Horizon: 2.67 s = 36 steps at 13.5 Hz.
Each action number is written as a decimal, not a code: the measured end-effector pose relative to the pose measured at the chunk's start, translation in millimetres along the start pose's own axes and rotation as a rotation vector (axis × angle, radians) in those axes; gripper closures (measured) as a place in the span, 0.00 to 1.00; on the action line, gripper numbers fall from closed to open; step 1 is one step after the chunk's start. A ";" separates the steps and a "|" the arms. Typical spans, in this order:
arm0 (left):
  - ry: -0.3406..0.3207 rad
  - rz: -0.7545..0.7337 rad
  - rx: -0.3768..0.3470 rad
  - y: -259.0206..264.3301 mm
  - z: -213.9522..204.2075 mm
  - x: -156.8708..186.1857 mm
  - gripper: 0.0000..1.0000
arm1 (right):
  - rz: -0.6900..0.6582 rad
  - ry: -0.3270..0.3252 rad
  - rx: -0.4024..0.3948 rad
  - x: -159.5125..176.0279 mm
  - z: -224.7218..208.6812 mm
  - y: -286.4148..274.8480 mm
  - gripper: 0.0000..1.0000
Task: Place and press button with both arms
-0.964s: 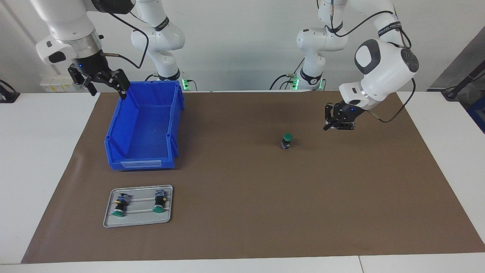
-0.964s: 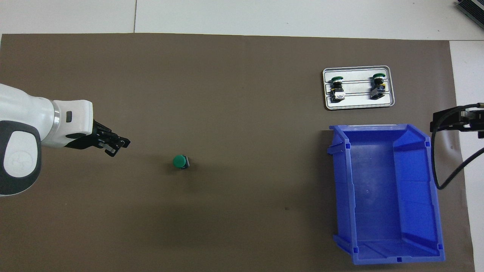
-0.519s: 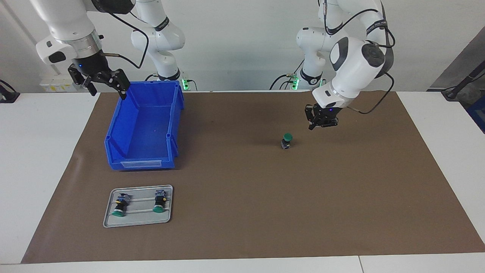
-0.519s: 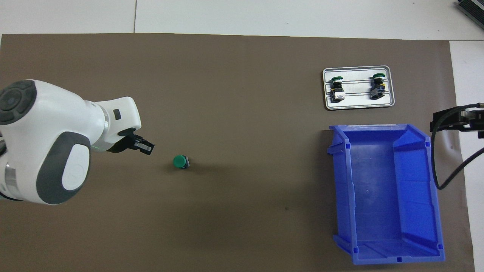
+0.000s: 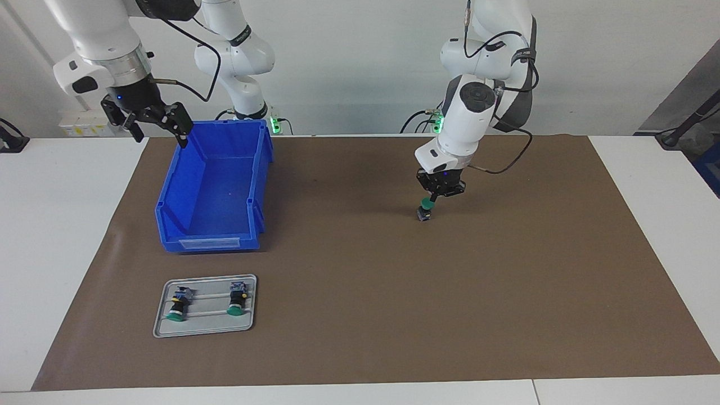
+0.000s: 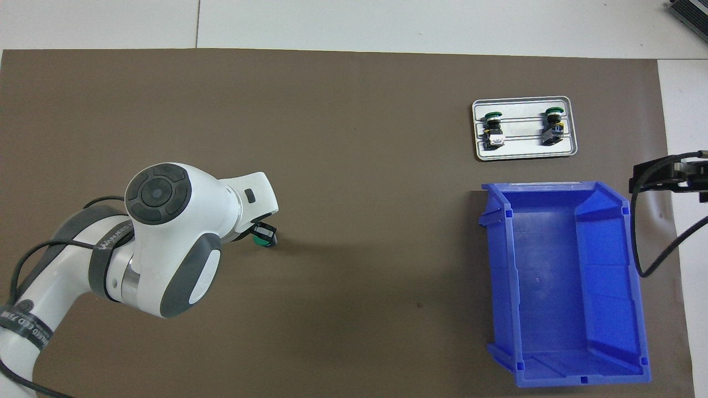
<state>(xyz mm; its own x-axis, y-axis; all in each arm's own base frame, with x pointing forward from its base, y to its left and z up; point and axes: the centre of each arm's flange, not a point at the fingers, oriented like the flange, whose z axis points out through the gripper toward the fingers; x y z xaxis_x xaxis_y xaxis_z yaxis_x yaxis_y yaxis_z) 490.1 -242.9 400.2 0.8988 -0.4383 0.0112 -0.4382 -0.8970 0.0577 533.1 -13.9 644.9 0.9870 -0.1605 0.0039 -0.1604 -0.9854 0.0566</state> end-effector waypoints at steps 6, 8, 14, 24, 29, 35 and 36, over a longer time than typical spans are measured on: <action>-0.007 0.005 0.007 5.0 33.9 4.2 0.99 | 0.000 0.000 0.000 0.0 0.0 0.0 0.00; -0.001 0.004 0.007 4.4 33.7 4.3 0.99 | 0.000 0.000 0.000 0.0 0.0 0.0 0.00; -0.001 -0.008 0.007 -1.2 16.3 8.6 0.99 | 0.000 0.000 0.000 0.0 0.0 0.0 0.00; 0.018 -0.333 0.005 -137.3 -80.7 -30.8 0.00 | 0.000 0.000 0.000 0.0 0.0 0.0 0.00; 0.051 -0.446 0.007 -197.1 -171.6 -47.9 0.00 | 0.000 0.000 0.000 0.0 0.0 0.0 0.00; 0.075 -0.435 0.015 -198.0 -249.7 -32.5 0.00 | 0.000 0.000 0.000 0.0 0.0 0.0 0.00; 0.068 -0.433 0.013 -197.0 -257.2 -32.4 0.00 | 0.000 0.000 0.000 0.0 0.0 0.0 0.00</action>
<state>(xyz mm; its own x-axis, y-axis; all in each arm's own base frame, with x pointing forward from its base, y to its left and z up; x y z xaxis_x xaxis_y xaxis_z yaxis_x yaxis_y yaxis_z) 551.2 -37.4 645.3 0.9984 -0.0175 0.0544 -0.0207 -0.9981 0.0586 533.1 -13.9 644.9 0.9870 -0.1605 0.0040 -0.1604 -0.9854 0.0566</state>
